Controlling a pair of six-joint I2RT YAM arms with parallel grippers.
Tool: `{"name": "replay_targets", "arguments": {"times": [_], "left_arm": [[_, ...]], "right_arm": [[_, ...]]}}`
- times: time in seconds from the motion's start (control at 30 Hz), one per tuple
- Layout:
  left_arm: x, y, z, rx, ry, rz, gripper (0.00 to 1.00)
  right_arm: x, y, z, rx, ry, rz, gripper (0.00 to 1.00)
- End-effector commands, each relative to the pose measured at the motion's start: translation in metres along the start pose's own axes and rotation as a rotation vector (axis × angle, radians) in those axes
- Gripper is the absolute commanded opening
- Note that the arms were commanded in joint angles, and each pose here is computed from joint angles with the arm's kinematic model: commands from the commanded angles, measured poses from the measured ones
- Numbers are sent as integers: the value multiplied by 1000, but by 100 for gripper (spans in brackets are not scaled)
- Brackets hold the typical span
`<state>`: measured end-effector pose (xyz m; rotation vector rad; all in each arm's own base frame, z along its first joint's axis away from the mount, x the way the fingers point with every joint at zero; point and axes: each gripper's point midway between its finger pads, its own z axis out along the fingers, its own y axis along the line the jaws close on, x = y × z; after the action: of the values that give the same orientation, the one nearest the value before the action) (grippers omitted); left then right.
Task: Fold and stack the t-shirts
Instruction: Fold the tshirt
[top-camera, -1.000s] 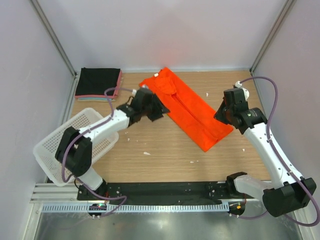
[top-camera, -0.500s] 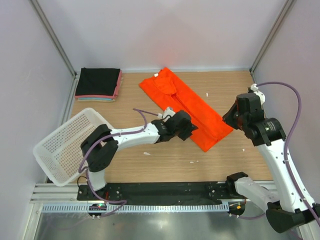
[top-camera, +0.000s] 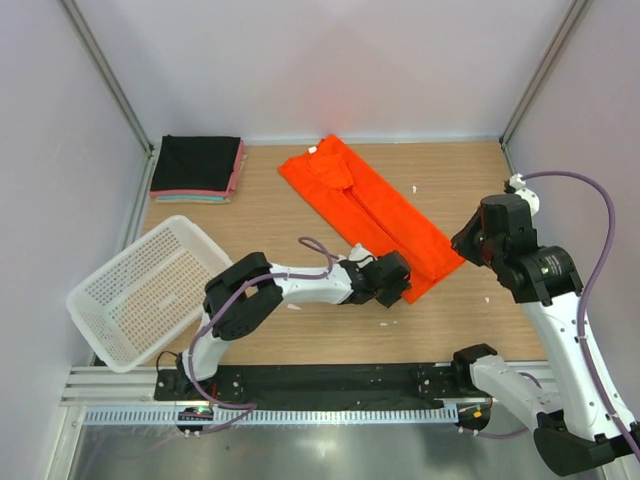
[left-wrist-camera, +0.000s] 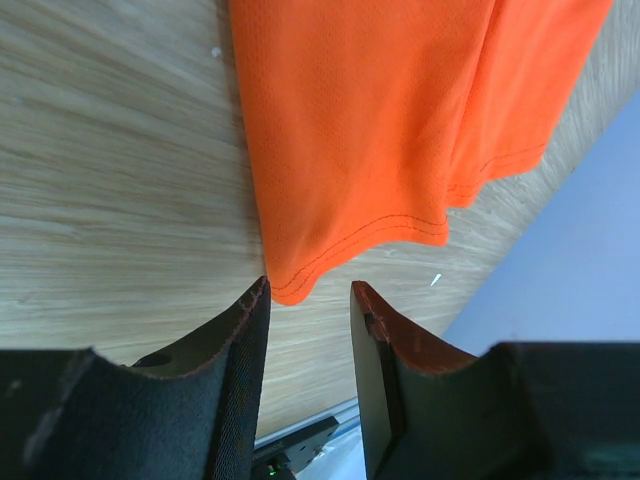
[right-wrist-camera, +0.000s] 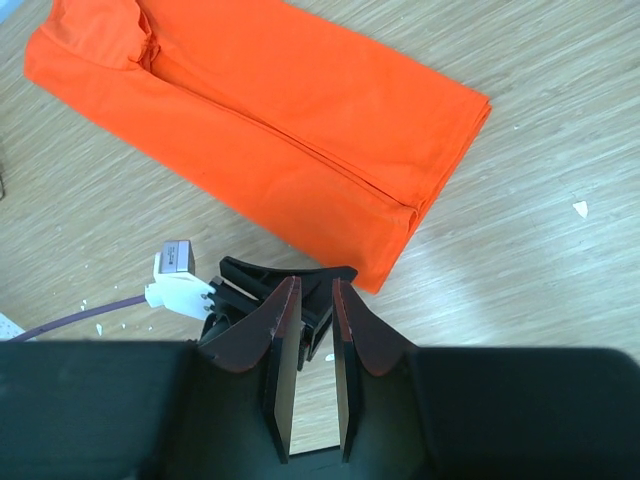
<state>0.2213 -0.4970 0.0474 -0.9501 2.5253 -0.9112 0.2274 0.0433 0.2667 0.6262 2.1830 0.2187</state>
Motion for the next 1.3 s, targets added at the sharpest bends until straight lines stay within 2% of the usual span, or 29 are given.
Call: {"name": "replay_targets", "arguments": {"times": [0.0,0.33,0.43,0.53,0.7,0.87,1.0,1.07,1.1,1.17,1.2,1.27], "left_arm": [[9,-8,1,21,-21,-35,39],[20,6,13,-10,-20,-30,38],[20,9,15,-19,-17,-27,30],[22,13,14,-26,-11,-10,27],[15,24,13,-39,-32,20,2],[-8,27,-19,-50,-90,117,0],[-28,71,-47,-184,-117,256,0],[-38,83,-70,-213,-122,265,0],[-46,109,-75,-254,-135,278,0],[-56,113,-100,-222,-140,256,0],[-65,142,-104,-267,-151,262,0],[-74,156,-116,-265,-160,257,0]], "right_arm": [[-10,-2,-9,-6,-51,0,25],[-7,-8,-10,1,-59,-3,25],[-6,-6,-11,-8,-56,-2,25],[-7,-6,-11,-5,-60,-3,25],[-4,-4,-10,-18,-44,1,25],[-2,-3,-10,-24,-33,-13,25],[12,1,5,-53,22,-94,26],[24,5,12,-86,75,-136,25],[30,9,17,-100,108,-149,25],[43,18,22,-162,162,-161,25],[47,22,25,-186,173,-179,26],[66,34,32,-283,234,-194,27]]}}
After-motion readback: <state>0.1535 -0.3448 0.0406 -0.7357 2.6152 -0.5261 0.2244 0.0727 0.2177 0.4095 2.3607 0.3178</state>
